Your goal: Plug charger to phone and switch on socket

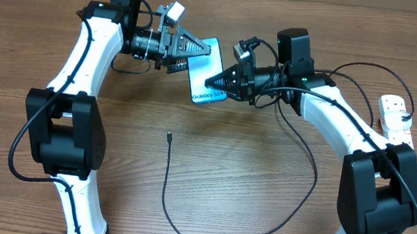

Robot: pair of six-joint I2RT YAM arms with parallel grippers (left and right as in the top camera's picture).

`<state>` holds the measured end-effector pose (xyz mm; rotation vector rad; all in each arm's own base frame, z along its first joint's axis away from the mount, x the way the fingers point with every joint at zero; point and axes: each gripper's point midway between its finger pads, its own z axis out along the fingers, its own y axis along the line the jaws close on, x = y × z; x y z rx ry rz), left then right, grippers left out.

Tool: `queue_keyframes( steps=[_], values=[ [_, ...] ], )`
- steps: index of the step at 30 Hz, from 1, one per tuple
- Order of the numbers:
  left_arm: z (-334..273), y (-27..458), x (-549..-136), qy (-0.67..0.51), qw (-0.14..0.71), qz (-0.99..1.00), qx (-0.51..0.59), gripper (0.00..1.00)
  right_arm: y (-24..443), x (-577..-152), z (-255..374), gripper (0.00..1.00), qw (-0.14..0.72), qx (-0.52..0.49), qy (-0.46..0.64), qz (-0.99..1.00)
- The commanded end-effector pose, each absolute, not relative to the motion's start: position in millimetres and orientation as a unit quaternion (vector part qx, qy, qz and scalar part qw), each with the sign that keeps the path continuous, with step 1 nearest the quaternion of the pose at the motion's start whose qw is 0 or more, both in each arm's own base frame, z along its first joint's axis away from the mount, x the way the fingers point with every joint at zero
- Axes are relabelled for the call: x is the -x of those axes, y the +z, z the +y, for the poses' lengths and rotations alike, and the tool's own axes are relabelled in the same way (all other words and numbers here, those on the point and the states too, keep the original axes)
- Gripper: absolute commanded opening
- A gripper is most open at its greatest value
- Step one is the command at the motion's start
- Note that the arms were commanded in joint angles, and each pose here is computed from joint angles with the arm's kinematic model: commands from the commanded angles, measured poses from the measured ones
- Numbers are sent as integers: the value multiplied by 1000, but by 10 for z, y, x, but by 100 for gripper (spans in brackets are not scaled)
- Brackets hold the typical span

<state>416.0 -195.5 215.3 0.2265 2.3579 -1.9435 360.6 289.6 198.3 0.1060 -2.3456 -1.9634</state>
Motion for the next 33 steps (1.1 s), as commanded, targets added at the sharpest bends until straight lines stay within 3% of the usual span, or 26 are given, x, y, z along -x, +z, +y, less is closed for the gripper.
queue_keyframes(
  steps=[1, 6, 11, 15, 21, 33],
  values=[
    [-2167, 2487, -4044, -693, 35, 712, -109, 69, 2162, -3694, 2912, 4, 17, -16, -638, -770],
    [-2243, 2561, -3989, -709, -2, 700, -88, 63, 2250, -3755, 2932, 4, -2, -26, -646, -763],
    [-2247, 2569, -3992, -710, -13, 700, -78, 49, 2247, -3744, 2942, 4, 0, -27, -646, -763],
    [-2247, 2571, -3994, -710, -21, 700, -70, 31, 2247, -3725, 2967, 4, 2, -29, -646, -763],
    [-2232, 2569, -4003, -710, -22, 701, -67, 20, 2246, -3721, 2972, 4, 2, -30, -646, -763],
    [-2244, 2590, -4097, -709, -16, 701, -73, 16, 2238, -3667, 3011, 4, 14, -32, -646, -763]
  ],
)
